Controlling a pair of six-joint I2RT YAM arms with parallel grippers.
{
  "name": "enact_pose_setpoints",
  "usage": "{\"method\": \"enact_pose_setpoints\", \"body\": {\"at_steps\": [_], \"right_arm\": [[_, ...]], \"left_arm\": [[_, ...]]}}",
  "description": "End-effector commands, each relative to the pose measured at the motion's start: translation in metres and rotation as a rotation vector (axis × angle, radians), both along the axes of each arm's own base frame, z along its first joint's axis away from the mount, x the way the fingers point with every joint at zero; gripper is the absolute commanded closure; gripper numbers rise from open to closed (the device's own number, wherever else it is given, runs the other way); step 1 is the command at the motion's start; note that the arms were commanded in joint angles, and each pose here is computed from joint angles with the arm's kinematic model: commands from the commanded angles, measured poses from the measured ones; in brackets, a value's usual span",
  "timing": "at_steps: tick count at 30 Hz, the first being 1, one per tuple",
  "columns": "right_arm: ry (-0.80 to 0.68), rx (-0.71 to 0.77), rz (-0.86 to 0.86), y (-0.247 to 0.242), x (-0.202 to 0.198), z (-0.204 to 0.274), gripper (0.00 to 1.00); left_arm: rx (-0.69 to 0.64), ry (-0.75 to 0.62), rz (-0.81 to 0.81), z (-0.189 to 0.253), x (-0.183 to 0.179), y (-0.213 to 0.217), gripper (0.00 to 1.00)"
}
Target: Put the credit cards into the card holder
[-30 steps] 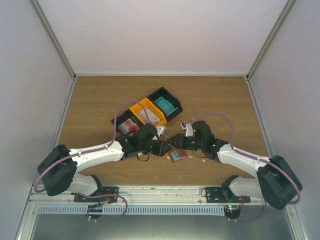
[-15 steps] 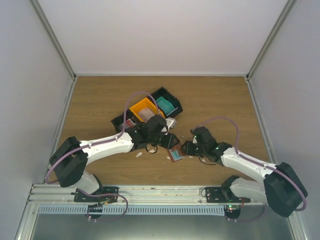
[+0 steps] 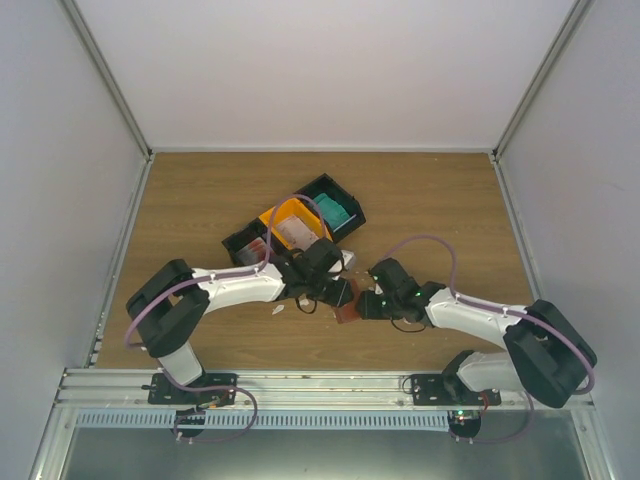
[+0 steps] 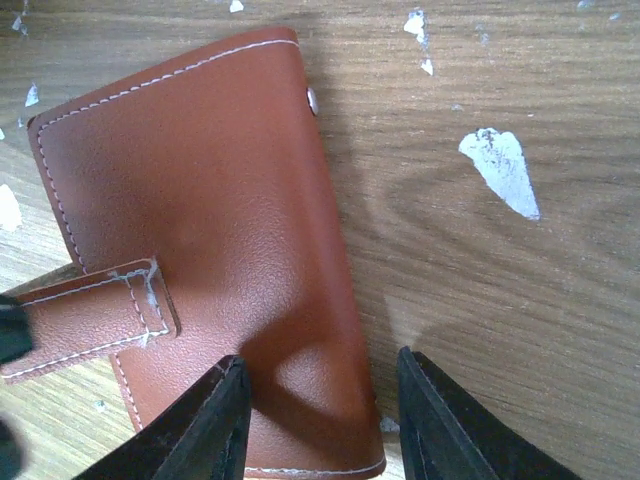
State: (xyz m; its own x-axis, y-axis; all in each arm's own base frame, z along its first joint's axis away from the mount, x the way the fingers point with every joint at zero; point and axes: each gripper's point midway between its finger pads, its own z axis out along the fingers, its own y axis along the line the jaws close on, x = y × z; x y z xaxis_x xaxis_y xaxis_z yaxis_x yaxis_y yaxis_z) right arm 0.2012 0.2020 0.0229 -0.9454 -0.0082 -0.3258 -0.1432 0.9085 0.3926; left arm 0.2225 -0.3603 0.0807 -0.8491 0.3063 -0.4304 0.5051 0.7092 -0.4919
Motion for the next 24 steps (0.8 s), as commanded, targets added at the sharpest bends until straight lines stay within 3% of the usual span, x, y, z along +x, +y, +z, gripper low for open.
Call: {"method": "enact_pose_setpoints", "body": {"at_steps": [1,12,24], "right_arm": [[0.020,0.005,0.000,-0.001,-0.008,-0.006,0.58],[0.001,0.197,0.005,0.006,-0.002,0.010,0.54],[0.010,0.430,0.061,0.021,0.004,0.009,0.52]], "left_arm": [[-0.014,0.018,-0.029,-0.010,0.000,-0.010,0.80],[0.219,0.013,0.061,-0.055,0.003,0.033,0.87],[0.250,0.064,0.082,-0.087,-0.019,0.060,0.94]]}}
